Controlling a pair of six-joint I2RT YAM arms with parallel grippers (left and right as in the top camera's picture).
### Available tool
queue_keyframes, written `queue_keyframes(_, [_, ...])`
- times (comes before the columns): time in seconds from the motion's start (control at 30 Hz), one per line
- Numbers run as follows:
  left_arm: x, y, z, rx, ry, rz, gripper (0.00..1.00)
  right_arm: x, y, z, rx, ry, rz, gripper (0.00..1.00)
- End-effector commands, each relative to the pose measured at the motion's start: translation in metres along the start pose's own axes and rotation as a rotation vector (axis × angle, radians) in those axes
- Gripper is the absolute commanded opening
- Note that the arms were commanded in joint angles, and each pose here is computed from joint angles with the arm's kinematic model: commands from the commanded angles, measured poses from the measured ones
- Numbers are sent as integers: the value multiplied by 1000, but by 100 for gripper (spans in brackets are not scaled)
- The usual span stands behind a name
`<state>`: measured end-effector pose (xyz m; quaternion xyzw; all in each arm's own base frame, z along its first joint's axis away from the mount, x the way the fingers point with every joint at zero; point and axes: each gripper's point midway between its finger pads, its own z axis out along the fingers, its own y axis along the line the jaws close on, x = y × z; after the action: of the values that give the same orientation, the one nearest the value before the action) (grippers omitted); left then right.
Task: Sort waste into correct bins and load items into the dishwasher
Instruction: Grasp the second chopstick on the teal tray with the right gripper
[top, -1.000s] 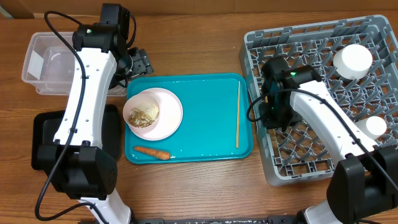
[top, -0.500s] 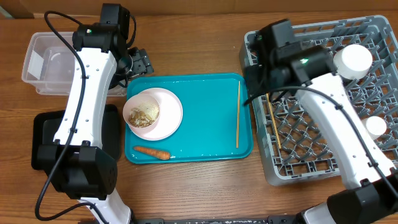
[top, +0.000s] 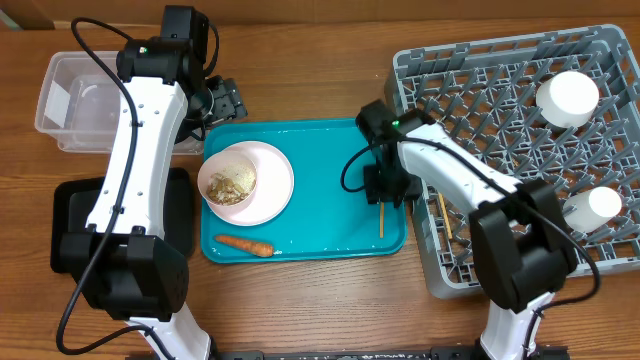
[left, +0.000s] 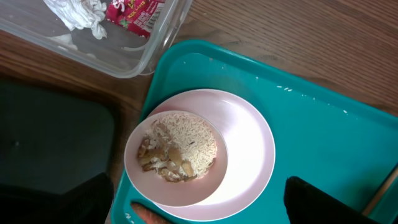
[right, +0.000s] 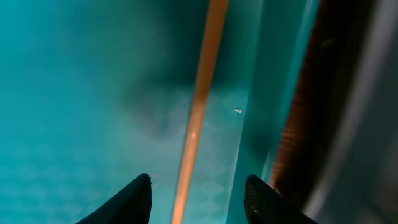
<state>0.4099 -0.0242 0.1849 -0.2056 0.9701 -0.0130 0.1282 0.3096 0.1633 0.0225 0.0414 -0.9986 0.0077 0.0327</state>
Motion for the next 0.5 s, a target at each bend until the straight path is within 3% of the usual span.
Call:
queue_keyframes(0.0, [-3, -5, -15, 27, -39, 16, 89, 3, 1, 10, -4, 19, 28, 50])
queue_keyframes(0.2, [-3, -5, -15, 27, -39, 16, 89, 7, 9, 25, -39, 25, 18, 48])
queue_keyframes(0.33, [-3, -5, -15, 28, -39, 16, 89, 13, 12, 32, -35, 28, 4, 40])
queue_keyframes(0.47, [-3, -5, -15, 27, -39, 16, 89, 16, 11, 35, -32, 36, 25, 15])
